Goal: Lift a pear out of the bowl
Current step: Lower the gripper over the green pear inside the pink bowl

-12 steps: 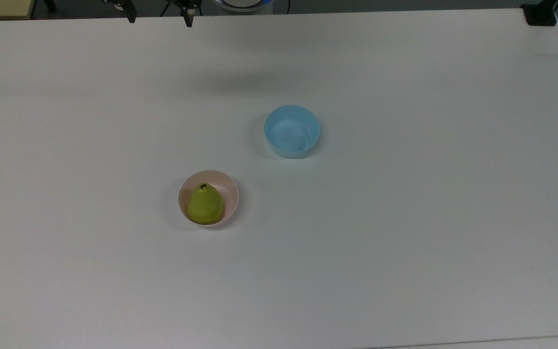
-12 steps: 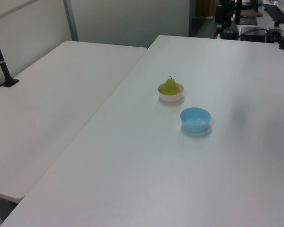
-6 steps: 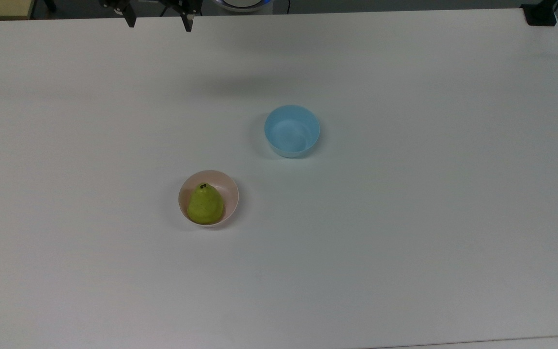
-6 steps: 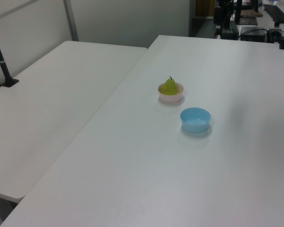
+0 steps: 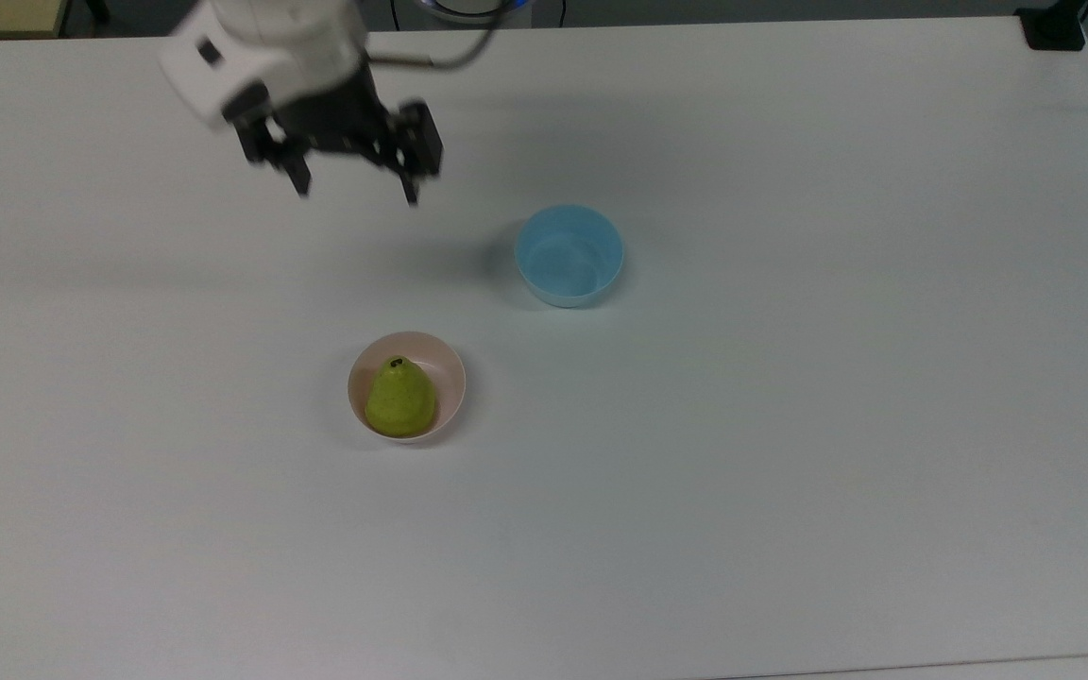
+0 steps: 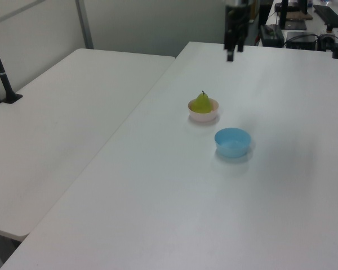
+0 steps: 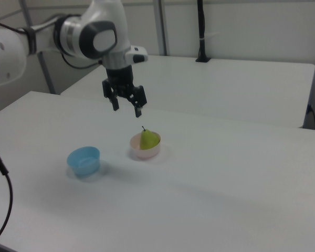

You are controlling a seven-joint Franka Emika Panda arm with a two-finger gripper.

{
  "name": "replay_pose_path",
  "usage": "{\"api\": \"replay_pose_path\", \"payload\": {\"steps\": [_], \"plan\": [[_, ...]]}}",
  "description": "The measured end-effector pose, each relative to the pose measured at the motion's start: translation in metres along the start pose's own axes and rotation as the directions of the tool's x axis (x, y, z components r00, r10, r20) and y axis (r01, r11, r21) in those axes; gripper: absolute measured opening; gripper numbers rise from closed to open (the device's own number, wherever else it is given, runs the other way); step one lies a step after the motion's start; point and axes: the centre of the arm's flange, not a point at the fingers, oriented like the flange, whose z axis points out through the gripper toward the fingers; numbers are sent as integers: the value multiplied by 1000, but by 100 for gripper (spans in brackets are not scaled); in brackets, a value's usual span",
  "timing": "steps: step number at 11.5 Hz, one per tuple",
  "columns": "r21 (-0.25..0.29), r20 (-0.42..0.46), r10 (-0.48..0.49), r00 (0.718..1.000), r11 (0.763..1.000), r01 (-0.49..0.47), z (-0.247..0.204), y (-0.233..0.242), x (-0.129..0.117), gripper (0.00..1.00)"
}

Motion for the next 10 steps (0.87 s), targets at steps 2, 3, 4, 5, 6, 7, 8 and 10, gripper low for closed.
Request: {"api": "replay_pose_path", "payload": {"steps": [2, 3, 4, 5, 6, 7, 8, 10], "plan": [[-36, -64, 7, 998, 999, -10, 48, -22, 33, 100], [-49, -91, 8, 996, 999, -13, 67, -26, 44, 100], [-60, -110, 6, 994, 998, -12, 84, -27, 52, 100], [-71, -121, 4, 993, 997, -13, 100, -26, 59, 100], [-81, -130, 2, 991, 997, -13, 115, -26, 64, 100], [-91, -139, -1, 990, 996, -12, 132, -26, 69, 100], [-101, -145, -5, 989, 995, -10, 148, -26, 74, 100], [-112, -132, -11, 991, 994, -4, 170, -27, 76, 99]]}}
